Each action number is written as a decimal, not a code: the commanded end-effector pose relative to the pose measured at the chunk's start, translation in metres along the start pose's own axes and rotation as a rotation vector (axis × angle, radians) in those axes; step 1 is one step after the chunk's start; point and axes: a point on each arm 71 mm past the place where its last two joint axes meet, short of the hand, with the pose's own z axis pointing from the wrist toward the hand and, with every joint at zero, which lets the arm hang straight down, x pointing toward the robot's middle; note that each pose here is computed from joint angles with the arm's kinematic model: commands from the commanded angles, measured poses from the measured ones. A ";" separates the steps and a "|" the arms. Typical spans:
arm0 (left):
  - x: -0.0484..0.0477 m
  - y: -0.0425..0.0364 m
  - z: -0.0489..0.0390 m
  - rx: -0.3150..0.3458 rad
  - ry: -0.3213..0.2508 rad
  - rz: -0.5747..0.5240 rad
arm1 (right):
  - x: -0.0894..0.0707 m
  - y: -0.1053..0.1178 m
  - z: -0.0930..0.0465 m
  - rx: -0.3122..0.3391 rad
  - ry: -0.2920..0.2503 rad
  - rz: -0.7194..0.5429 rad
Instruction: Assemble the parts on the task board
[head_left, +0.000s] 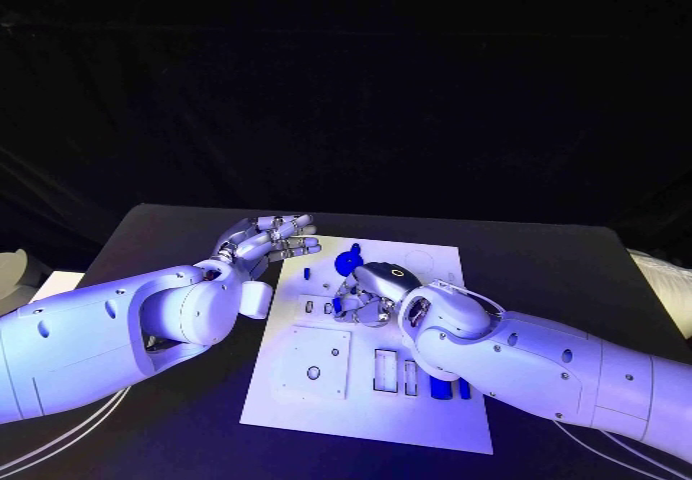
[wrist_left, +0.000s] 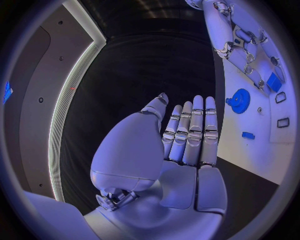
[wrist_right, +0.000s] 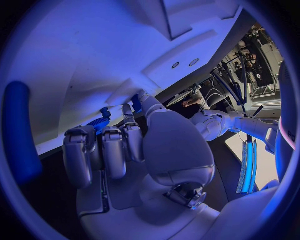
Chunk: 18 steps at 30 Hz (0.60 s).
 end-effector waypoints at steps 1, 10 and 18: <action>0.0025 -0.0007 0.0001 0.005 0.021 -0.009 | 0.001 -0.003 -0.001 0.011 -0.008 -0.009; 0.0020 -0.0007 0.0001 0.003 0.020 -0.009 | -0.004 0.002 -0.004 -0.026 -0.068 0.008; 0.0009 -0.0007 0.0004 0.003 0.020 -0.008 | -0.014 0.007 -0.010 -0.090 -0.165 0.043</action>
